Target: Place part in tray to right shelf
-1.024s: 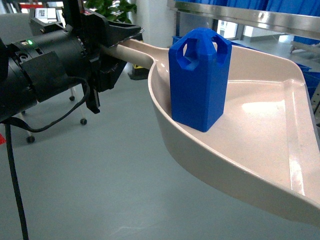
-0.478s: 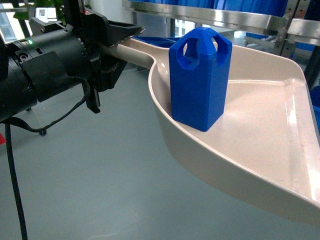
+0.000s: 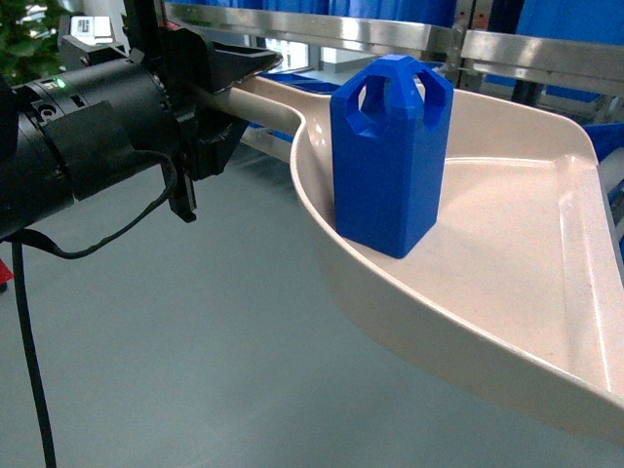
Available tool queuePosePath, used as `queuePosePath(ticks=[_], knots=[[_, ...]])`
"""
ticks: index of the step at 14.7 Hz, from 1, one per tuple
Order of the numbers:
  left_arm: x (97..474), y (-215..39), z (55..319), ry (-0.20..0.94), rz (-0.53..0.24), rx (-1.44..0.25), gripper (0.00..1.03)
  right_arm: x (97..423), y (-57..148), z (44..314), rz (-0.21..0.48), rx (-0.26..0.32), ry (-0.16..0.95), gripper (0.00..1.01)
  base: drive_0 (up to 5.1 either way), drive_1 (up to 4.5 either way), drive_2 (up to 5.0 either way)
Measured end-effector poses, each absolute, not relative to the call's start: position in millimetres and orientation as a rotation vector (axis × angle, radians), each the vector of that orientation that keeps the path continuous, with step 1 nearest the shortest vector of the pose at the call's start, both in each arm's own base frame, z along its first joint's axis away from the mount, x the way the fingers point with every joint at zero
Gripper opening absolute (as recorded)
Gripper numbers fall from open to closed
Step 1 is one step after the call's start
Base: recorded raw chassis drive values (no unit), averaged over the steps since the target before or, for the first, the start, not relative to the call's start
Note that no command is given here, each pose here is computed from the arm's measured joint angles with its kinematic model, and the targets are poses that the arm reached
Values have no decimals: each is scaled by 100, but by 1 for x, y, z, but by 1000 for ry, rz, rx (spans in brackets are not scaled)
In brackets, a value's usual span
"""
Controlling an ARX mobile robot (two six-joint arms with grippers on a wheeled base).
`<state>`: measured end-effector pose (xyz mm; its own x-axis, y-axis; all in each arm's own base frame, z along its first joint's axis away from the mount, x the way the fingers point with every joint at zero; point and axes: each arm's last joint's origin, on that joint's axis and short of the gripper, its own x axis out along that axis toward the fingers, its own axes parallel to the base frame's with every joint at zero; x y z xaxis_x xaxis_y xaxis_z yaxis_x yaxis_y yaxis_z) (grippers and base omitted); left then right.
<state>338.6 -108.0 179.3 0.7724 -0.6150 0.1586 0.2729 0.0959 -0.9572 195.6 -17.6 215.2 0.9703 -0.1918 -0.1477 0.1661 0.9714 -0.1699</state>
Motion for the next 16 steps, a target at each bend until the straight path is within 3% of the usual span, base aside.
queuePosePath(ticks=[16], knots=[[338,-109,179,316,-675,-1320,13,196,-18,215,-182,-157,165,98,-158,-158,-158]])
